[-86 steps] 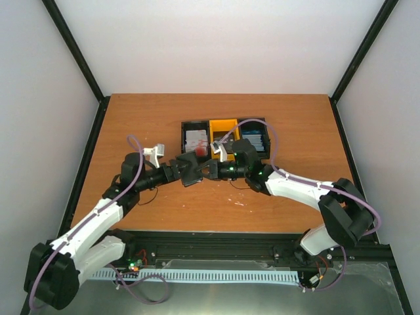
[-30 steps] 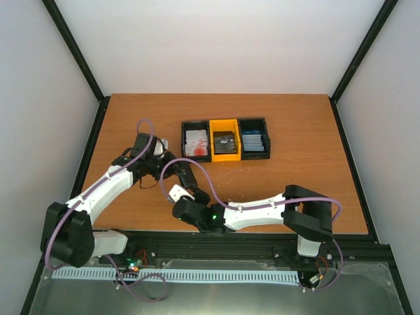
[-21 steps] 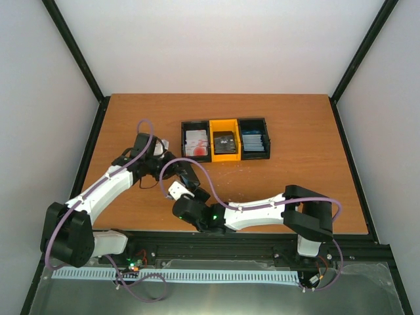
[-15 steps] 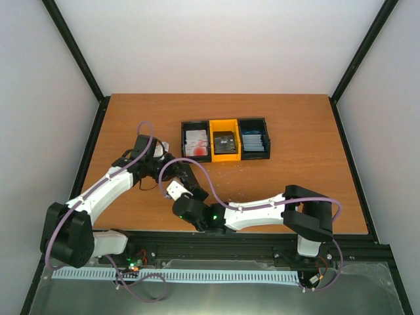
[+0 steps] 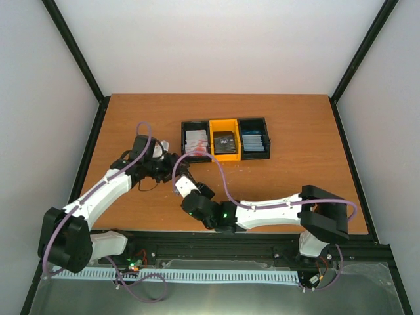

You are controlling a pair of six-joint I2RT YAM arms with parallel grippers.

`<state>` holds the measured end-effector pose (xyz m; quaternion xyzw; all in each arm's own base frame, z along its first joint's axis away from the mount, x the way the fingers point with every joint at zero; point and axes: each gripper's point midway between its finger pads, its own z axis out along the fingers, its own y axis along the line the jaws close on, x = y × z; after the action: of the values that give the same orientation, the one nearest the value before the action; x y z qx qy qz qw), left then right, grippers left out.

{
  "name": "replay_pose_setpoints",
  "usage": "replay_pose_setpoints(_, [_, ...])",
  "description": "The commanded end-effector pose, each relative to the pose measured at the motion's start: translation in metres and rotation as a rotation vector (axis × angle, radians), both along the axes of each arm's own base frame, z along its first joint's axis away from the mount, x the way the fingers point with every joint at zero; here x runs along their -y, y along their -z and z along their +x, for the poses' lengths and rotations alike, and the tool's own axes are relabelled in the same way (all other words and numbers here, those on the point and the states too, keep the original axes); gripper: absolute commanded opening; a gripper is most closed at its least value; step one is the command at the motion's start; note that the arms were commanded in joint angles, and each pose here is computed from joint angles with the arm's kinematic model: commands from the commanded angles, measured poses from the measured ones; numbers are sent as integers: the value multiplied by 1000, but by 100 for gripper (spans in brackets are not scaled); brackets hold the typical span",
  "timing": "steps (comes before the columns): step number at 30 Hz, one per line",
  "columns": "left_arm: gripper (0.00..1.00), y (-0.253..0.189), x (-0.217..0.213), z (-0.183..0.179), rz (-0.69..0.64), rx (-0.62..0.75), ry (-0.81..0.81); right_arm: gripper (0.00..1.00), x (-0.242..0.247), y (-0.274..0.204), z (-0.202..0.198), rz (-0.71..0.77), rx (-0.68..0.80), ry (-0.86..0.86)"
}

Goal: Put the credit cards into the card holder
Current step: Close the card holder at the center of the board.

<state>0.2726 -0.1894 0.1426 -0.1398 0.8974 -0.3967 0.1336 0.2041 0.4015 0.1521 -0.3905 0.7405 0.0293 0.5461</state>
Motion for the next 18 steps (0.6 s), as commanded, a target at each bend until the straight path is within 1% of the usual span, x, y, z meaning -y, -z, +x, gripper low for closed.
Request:
replay_pose_setpoints(1, [67, -25, 0, 15, 10, 84, -7, 3, 2, -8, -3, 127, -90, -5])
replay_pose_setpoints(3, [79, -27, -5, 22, 47, 110, -31, 3, 5, -4, -4, 165, -142, -14])
replay_pose_setpoints(4, [84, -29, -9, 26, 70, 125, -49, 3, 6, -1, -4, 189, -178, -22])
replay_pose_setpoints(7, [91, -32, -32, 41, 170, 163, -161, 3, 14, 11, -5, 271, -307, -42])
replay_pose_setpoints(10, [93, -32, -52, 47, 192, 189, -247, 3, 28, 22, 2, 367, -445, -20])
replay_pose_setpoints(12, [93, -30, -63, 48, 163, 189, -281, 3, 41, 29, 9, 453, -528, 26])
replay_pose_setpoints(14, [93, -27, -64, 43, 127, 199, -277, 3, 56, 40, 16, 564, -628, 92])
replay_pose_setpoints(18, [93, -25, -52, 30, 41, 229, -212, 3, 89, 64, 34, 754, -788, 320])
